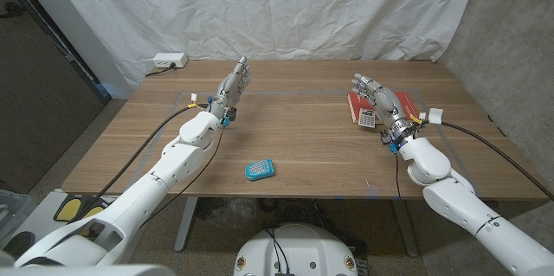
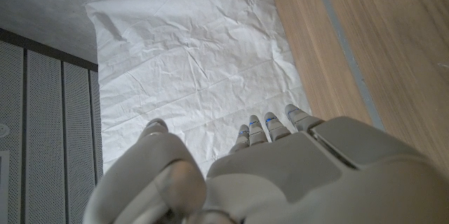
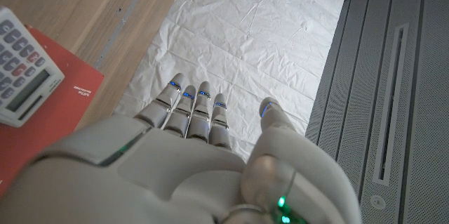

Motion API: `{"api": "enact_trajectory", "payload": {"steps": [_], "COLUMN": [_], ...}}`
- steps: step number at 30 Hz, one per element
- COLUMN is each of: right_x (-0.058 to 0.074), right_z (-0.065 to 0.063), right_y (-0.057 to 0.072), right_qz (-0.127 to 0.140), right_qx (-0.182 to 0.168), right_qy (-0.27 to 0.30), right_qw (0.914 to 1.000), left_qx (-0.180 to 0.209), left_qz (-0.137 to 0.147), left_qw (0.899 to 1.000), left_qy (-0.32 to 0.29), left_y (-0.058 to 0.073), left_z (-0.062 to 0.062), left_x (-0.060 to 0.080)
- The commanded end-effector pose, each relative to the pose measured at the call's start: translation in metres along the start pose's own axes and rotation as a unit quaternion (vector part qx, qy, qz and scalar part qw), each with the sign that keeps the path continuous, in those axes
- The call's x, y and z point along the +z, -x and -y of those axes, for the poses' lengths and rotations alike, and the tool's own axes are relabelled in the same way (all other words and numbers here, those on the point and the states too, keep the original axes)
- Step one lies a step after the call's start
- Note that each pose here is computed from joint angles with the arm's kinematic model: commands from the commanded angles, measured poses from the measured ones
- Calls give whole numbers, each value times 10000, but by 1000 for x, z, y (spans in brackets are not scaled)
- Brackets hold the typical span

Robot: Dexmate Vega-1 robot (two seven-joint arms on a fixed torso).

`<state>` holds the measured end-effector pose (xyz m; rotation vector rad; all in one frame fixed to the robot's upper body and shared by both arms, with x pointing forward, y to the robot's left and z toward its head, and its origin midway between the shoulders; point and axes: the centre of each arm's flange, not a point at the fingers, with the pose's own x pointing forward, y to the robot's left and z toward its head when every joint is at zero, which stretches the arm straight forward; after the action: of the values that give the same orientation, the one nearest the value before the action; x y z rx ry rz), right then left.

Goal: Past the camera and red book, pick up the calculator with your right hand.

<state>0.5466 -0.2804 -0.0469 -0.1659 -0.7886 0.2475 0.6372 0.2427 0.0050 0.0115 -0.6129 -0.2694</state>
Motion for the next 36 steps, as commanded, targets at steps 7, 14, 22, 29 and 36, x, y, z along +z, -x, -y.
{"api": "enact_trajectory", "payload": {"steps": [7, 14, 22, 29, 36], "right_x": [8, 10, 12, 13, 13], "right_z": [-5, -8, -11, -13, -16], "right_y": [16, 23, 33, 38, 43], "right_qz": [67, 14, -33, -62, -79], "right_qx": [-245, -289, -444, -507, -592], "right_qy": [863, 1152, 1452, 1630, 1840], "right_qw": [9959, 9929, 9884, 9853, 9811], "left_qx": [-37, -11, -8, -9, -21], "left_qz": [-4, -71, -57, -44, -39], "left_qw": [9999, 9999, 9999, 9999, 9999], "left_qy": [-128, -157, -103, -94, -143], "left_y": [9, 10, 10, 10, 11], "left_z": [6, 5, 4, 4, 3], "left_x": [7, 9, 8, 8, 12]}}
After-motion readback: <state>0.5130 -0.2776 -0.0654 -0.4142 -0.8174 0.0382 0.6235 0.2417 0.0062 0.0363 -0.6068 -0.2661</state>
